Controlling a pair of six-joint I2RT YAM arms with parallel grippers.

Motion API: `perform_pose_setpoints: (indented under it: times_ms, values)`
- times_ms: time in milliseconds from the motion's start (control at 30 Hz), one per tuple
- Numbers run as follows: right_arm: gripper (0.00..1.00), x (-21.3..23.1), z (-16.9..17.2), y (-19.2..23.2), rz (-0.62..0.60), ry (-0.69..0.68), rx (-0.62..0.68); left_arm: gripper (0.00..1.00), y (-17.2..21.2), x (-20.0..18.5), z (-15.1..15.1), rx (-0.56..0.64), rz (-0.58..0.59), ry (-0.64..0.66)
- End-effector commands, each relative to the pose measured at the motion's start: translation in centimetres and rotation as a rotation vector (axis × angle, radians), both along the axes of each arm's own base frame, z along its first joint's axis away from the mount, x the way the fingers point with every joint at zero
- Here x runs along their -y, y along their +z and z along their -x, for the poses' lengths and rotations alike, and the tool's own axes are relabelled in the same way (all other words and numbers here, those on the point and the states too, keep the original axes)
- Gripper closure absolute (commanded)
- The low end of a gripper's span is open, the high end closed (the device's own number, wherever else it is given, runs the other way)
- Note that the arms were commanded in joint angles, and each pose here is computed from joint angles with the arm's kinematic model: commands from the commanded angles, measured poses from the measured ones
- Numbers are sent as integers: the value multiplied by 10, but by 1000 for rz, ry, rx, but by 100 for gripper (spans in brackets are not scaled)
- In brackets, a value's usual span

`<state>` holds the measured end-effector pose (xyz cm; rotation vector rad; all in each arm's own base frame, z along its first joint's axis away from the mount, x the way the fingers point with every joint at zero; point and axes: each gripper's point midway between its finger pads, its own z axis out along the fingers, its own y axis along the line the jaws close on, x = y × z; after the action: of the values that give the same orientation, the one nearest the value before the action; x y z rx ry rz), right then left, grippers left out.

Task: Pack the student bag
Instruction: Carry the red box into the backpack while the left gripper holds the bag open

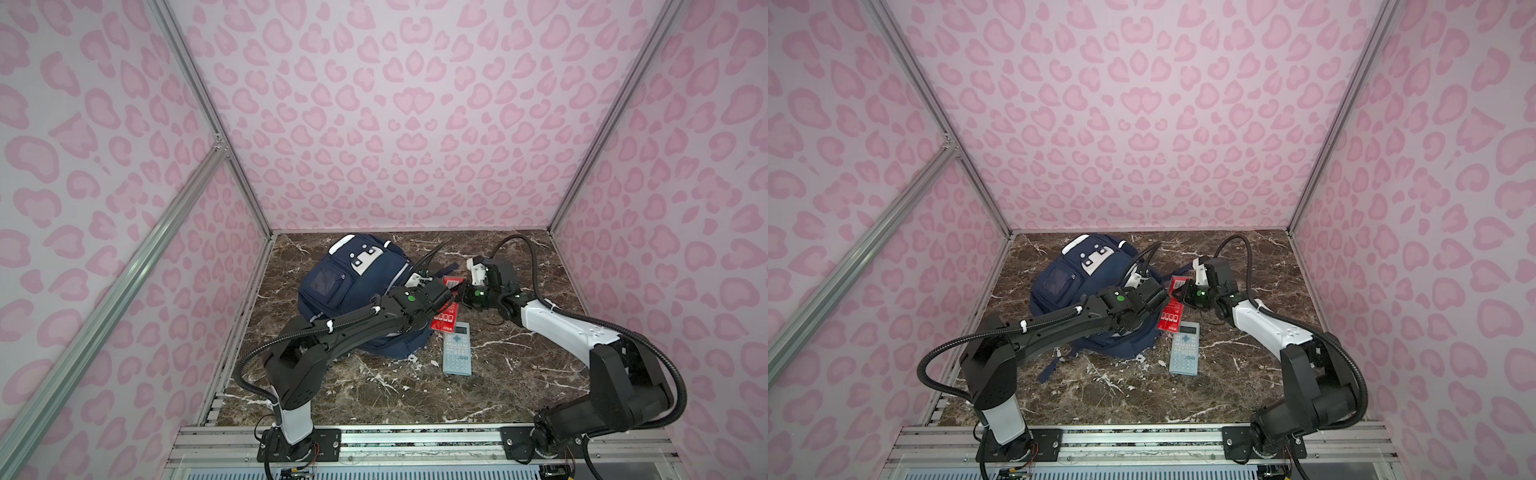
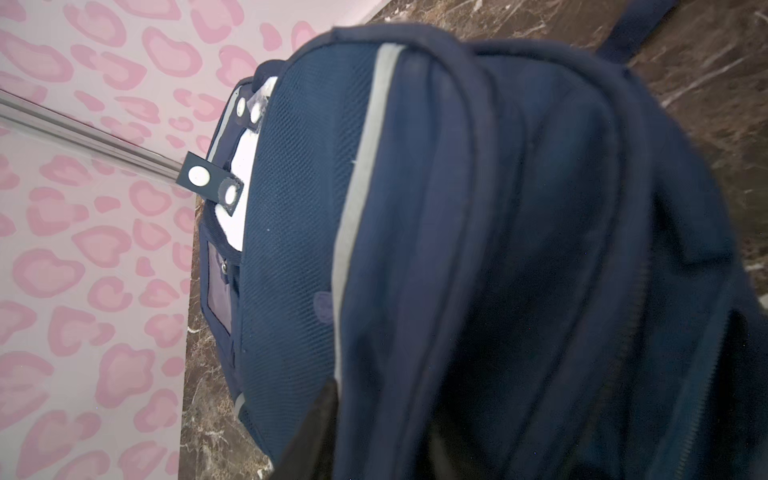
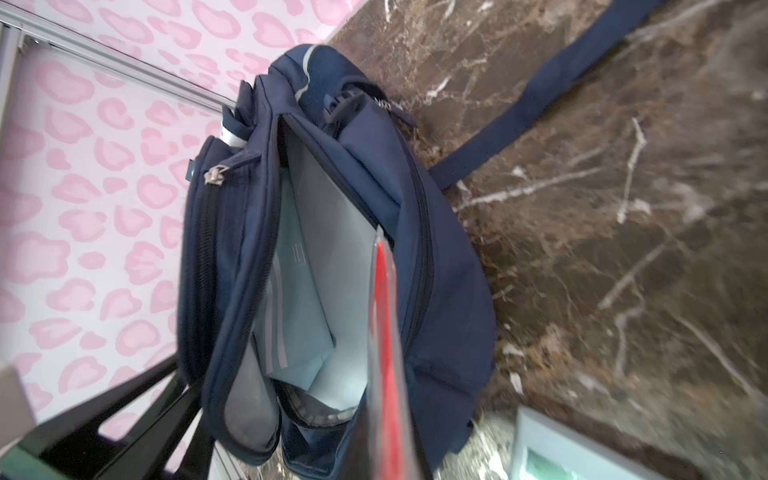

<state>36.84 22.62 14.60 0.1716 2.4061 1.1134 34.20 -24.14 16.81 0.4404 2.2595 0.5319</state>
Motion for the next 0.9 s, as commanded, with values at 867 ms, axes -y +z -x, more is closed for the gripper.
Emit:
perform_pose_setpoints:
  times_ms: [867]
  values:
    - [60,-166,-43,-59,33,90,96,97,19,-2,-1,-131,570,-56]
